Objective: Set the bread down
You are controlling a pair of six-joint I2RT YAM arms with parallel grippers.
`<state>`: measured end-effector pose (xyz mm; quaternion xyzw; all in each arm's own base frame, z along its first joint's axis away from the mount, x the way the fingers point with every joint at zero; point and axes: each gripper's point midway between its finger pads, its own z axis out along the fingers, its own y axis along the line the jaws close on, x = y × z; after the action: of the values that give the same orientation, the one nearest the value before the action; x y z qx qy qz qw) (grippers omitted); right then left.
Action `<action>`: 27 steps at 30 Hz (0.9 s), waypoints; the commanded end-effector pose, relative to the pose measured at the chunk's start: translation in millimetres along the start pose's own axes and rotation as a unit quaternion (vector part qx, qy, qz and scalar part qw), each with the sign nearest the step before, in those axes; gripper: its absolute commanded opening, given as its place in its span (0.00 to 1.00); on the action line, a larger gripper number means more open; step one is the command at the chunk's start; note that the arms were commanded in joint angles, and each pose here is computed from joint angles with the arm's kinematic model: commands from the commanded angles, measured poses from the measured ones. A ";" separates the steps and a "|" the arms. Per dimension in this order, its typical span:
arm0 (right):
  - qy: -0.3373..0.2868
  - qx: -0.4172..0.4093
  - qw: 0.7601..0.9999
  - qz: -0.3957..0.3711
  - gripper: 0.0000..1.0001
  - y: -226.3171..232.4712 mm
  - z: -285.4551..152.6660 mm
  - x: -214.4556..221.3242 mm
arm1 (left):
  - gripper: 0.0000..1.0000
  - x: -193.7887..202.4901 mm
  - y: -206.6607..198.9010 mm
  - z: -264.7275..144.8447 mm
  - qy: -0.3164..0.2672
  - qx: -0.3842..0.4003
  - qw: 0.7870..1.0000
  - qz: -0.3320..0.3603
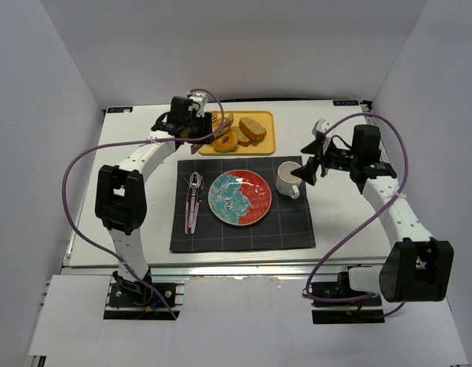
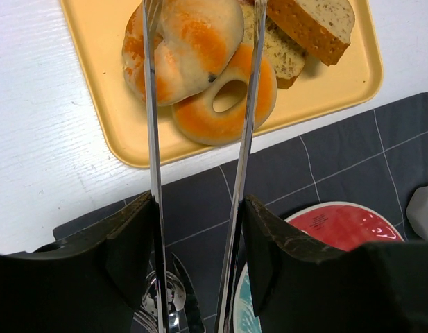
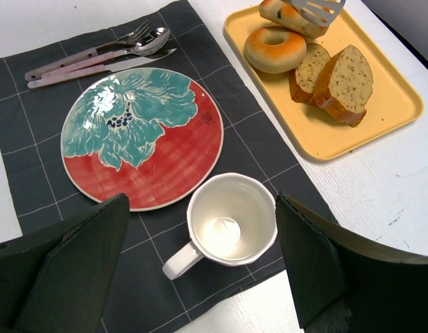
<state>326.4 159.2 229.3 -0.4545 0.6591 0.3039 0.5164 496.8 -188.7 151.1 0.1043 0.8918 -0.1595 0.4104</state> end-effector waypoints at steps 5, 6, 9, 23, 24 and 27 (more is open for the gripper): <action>-0.016 -0.005 1.000 -0.006 0.89 3.1 -3.3 -5.6 | 0.61 -21.6 -3.1 -9.8 -0.021 -0.001 1.000 0.016; -0.016 -0.006 1.000 -0.005 0.89 3.7 -3.1 -5.5 | 0.61 -22.1 -3.7 -10.3 -0.021 0.001 1.000 0.017; -0.018 -0.007 1.000 -0.003 0.89 3.9 -2.7 -5.4 | 0.61 -21.5 -2.1 -11.0 -0.016 -0.004 1.000 0.019; -0.024 -0.009 1.000 0.000 0.89 4.1 -3.0 -8.3 | 0.55 -7.5 -3.1 -9.8 0.012 -0.009 1.000 0.023; -0.024 -0.010 1.000 0.000 0.89 4.4 -2.4 -8.0 | 0.54 -6.4 -3.1 -8.7 0.014 -0.009 1.000 0.022; -0.025 -0.008 1.000 -0.001 0.89 4.2 -3.7 -8.5 | 0.48 -2.2 -3.7 -6.6 0.021 -0.006 1.000 0.021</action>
<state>323.4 159.9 226.5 -0.4463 0.6604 0.3184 0.5131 489.2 -184.8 138.9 0.1170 0.9069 -0.1380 0.3805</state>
